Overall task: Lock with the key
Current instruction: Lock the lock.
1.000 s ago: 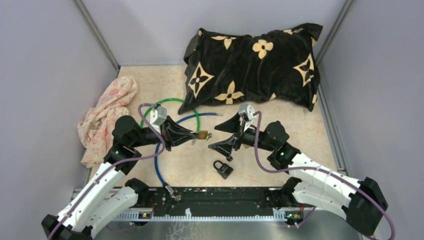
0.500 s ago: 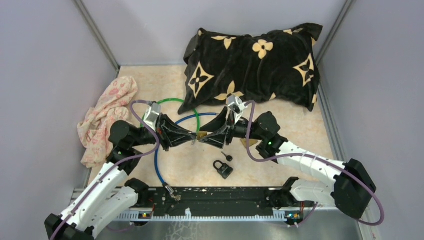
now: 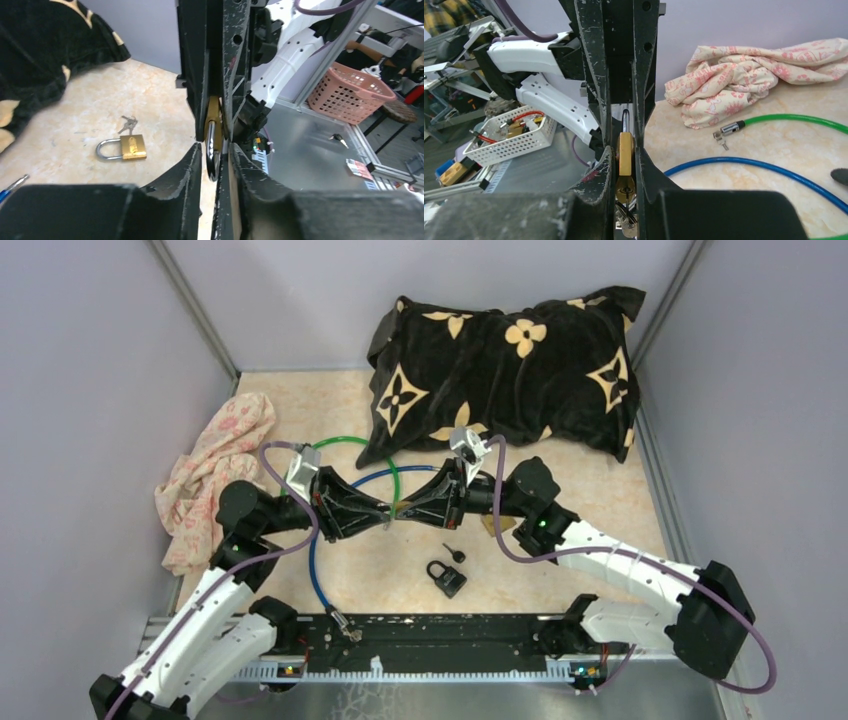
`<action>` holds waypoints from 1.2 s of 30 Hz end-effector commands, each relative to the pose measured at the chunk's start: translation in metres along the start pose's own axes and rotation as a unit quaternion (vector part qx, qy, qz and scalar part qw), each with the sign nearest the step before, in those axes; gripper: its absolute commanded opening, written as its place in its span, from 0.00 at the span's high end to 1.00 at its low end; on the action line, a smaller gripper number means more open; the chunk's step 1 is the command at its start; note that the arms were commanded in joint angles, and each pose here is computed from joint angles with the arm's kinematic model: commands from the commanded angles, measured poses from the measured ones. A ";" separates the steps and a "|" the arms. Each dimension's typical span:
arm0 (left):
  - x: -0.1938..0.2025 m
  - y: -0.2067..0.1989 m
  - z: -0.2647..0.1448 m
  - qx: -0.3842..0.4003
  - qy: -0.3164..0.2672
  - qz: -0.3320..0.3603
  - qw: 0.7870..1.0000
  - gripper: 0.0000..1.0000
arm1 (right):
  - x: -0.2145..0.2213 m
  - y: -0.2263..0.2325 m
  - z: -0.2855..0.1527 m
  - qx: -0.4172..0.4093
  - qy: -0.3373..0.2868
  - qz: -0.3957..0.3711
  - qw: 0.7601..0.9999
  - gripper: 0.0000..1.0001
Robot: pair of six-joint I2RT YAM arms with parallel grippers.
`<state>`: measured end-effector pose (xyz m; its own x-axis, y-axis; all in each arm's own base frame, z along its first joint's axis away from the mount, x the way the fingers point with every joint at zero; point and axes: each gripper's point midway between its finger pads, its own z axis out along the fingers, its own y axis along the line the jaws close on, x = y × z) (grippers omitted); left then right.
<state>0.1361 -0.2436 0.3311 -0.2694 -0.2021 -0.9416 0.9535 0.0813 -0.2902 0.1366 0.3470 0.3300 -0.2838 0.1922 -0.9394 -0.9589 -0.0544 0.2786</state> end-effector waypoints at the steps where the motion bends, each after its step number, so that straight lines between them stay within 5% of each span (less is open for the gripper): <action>1: 0.000 0.010 -0.011 -0.032 0.020 0.039 0.999 0.67 | -0.035 0.009 -0.006 0.018 -0.036 -0.048 0.998 1.00; 17: 0.000 -0.004 -0.006 0.025 0.038 0.029 0.999 0.52 | -0.039 0.015 -0.010 0.017 -0.020 -0.063 0.998 1.00; 27: -0.006 -0.009 0.000 0.034 0.030 0.023 0.999 0.82 | -0.039 0.013 -0.006 0.016 -0.022 -0.064 0.998 1.00; 32: -0.008 -0.014 -0.001 0.042 0.030 0.028 0.998 0.68 | -0.038 0.011 -0.006 0.019 -0.019 -0.066 0.997 1.00; 36: -0.007 -0.012 -0.001 0.037 0.030 0.025 0.999 0.75 | -0.040 0.013 -0.006 0.019 -0.019 -0.069 0.997 1.00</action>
<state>0.1332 -0.2430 0.3220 -0.2820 -0.1154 -0.9525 0.9567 0.0406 -0.2882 0.1397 0.3349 0.3239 -0.2523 0.1361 -0.9580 -0.9654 0.0320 0.2587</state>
